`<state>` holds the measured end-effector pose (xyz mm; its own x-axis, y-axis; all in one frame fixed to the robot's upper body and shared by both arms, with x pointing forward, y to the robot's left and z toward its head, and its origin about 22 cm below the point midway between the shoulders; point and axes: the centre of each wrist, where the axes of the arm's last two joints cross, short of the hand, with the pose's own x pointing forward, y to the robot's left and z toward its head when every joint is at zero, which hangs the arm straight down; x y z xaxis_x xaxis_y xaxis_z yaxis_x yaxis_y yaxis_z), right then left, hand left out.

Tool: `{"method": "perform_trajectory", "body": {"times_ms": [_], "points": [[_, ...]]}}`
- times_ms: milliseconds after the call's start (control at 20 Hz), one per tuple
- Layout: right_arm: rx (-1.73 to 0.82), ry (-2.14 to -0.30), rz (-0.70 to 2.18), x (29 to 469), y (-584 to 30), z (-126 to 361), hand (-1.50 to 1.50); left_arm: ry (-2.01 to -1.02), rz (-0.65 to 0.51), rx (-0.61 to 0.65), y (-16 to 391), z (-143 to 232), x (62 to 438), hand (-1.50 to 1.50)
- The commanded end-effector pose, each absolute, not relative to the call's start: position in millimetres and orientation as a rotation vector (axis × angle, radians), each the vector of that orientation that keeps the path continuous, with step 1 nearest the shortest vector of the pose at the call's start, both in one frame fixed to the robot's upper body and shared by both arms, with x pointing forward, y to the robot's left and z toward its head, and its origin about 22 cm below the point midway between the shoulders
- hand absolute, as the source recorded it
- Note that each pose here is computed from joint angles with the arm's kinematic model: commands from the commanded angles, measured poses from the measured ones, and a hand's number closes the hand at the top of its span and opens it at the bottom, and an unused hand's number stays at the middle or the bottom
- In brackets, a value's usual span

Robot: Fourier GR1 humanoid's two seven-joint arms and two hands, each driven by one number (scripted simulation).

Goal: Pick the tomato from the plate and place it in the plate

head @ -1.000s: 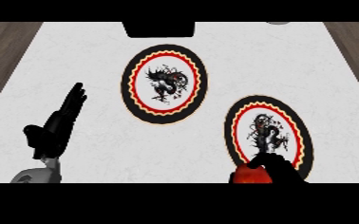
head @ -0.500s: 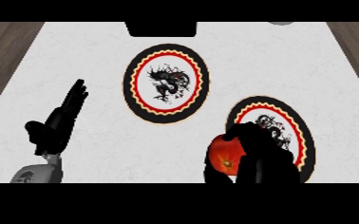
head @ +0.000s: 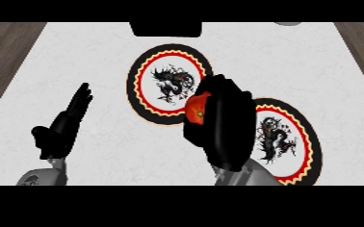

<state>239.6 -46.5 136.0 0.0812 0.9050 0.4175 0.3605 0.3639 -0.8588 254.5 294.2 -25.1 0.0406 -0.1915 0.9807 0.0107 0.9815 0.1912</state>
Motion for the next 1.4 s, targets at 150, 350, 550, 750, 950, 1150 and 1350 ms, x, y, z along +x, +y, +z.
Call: {"method": "perform_trajectory", "body": {"times_ms": [150, 350, 550, 750, 950, 1150, 1350], "points": [[-1.138, -1.451, 0.532, 305, -14, 137, 1.50, -1.533, -0.183, 0.135, 298, -8, 260, 0.00], [-1.112, -1.425, 0.523, 329, -14, 111, 1.50, -1.532, -0.170, 0.104, 290, -14, 260, 0.00], [-1.129, -1.404, 0.508, 346, -4, 101, 1.50, -1.540, -0.169, 0.116, 291, -13, 260, 0.00], [-1.068, -1.433, 0.247, 355, -25, 84, -1.50, -1.547, -0.202, 0.104, 281, -15, 275, 0.00], [-1.063, -1.318, 0.261, 372, -25, 80, -1.50, -1.543, -0.186, 0.105, 278, -14, 280, 0.00], [-0.984, -1.341, 0.152, 366, -27, 66, -1.50, -1.540, -0.206, 0.100, 292, -18, 270, 0.00], [-0.965, -1.495, -0.062, 378, -31, 81, -1.50, -1.527, -0.184, 0.103, 287, -17, 272, 0.00]]}}
